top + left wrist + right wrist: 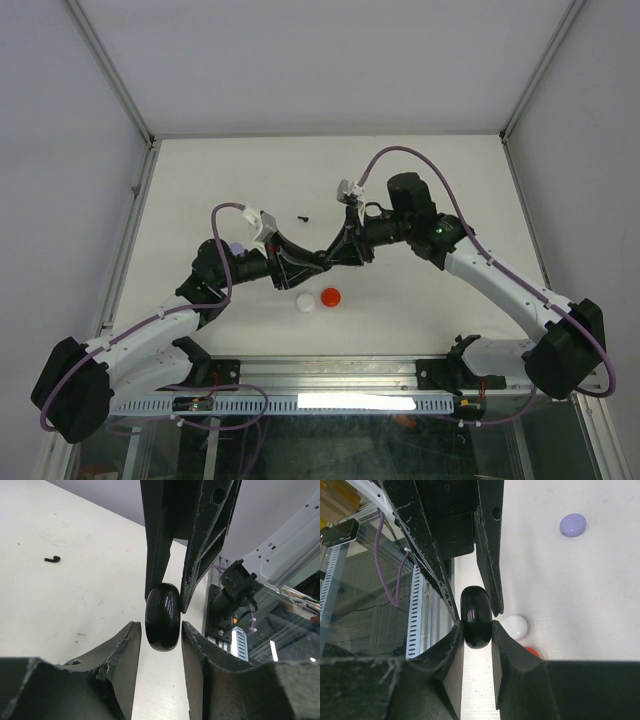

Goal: Insert the wireless bluetooth earbuds into the charging case
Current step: Open the charging case.

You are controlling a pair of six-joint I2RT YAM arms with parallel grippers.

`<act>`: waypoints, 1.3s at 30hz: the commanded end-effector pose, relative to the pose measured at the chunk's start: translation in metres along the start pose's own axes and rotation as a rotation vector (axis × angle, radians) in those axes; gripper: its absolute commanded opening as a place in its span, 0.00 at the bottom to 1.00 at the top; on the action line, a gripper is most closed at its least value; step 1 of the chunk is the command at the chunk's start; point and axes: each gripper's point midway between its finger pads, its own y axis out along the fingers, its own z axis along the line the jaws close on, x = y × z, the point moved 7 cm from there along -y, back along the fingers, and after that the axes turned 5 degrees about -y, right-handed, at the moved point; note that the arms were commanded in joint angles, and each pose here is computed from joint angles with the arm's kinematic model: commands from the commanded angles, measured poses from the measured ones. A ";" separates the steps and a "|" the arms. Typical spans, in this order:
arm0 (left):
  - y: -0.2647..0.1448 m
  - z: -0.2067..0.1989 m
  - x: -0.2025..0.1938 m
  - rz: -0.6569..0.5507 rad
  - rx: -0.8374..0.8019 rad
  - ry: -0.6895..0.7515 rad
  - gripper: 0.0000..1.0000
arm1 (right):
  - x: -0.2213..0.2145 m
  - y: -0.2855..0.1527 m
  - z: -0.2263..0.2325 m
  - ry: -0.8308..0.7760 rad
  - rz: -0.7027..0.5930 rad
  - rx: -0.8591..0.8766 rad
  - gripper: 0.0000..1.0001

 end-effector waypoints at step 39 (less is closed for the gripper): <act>-0.009 -0.010 0.009 -0.036 -0.119 0.267 0.00 | 0.033 -0.014 -0.002 -0.187 -0.113 -0.286 0.46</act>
